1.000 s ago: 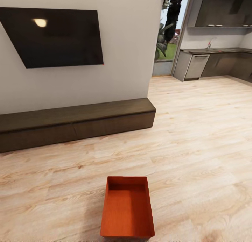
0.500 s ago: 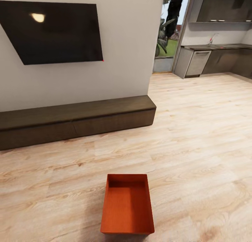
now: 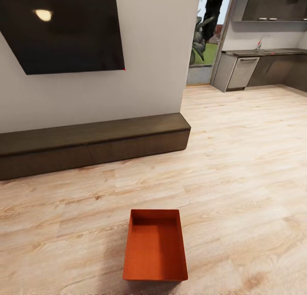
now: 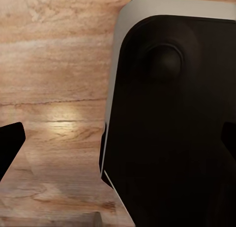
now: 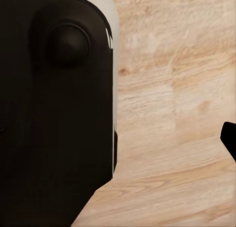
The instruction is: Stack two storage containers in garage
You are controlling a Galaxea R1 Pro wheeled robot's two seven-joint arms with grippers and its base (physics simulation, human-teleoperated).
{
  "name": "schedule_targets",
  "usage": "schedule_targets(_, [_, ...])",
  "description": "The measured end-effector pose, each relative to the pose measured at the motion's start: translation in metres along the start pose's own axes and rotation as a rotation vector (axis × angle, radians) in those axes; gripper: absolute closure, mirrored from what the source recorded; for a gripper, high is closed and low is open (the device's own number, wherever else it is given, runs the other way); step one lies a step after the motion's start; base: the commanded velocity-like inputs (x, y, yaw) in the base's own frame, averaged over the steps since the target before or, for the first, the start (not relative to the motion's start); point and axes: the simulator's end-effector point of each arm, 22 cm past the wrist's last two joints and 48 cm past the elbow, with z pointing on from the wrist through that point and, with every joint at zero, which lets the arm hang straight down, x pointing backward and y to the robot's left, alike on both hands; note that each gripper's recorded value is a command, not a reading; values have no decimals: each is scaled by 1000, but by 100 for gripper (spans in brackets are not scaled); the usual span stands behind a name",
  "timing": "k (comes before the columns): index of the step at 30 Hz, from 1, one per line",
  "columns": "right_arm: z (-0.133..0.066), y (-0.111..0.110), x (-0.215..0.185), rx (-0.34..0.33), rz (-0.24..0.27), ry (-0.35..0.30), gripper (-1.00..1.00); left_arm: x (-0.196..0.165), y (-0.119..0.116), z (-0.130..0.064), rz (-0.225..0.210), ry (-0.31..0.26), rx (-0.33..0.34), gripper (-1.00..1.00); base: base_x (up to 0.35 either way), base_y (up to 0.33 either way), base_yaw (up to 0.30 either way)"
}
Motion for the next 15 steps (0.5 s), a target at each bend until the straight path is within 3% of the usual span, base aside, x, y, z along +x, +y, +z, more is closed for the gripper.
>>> schedule_targets(15, [1,-5,9,8,0,19,-100,10,0,2,-5,25,-2,-100,0,0,0])
